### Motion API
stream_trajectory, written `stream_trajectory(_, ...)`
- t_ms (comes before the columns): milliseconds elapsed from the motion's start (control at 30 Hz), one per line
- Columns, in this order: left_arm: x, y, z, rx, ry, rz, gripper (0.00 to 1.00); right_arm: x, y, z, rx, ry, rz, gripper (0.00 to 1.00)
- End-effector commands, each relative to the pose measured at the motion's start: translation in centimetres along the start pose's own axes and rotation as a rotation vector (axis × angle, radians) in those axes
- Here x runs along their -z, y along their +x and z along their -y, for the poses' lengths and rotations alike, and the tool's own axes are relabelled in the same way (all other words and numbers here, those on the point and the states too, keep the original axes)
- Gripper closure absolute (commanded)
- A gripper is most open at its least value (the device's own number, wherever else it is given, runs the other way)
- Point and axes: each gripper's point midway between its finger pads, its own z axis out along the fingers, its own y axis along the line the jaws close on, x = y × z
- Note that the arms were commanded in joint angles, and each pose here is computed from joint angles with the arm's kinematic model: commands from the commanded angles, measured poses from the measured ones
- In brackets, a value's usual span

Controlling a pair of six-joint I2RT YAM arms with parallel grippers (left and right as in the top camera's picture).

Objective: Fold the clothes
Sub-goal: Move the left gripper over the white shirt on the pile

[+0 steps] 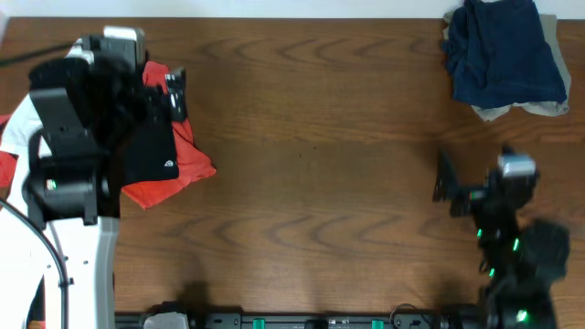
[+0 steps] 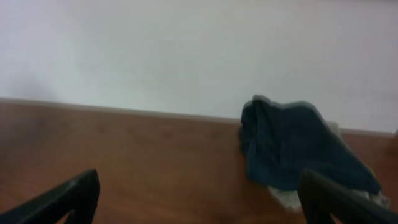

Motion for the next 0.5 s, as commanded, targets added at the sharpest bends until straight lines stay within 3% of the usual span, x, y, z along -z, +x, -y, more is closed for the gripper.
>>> stream_trajectory(0,-0.2,-1.2,-0.9,-0.038,-0.042,0.023,0.02,-2.6,-2.2,0.8,0.027,0.007,-0.099,0.01)
stream_trajectory(200,-1.5,-0.6,-6.1,-0.018,-0.266,-0.009,0.02,-7.3,-4.0,0.6,-0.01,-0.053,-0.334,0.01)
stream_trajectory(467,-1.4,1.4,-17.9,0.174,-0.474,-0.016,0.02,-11.8,-1.9,-0.9,-0.054,-0.167,-0.438,0.01)
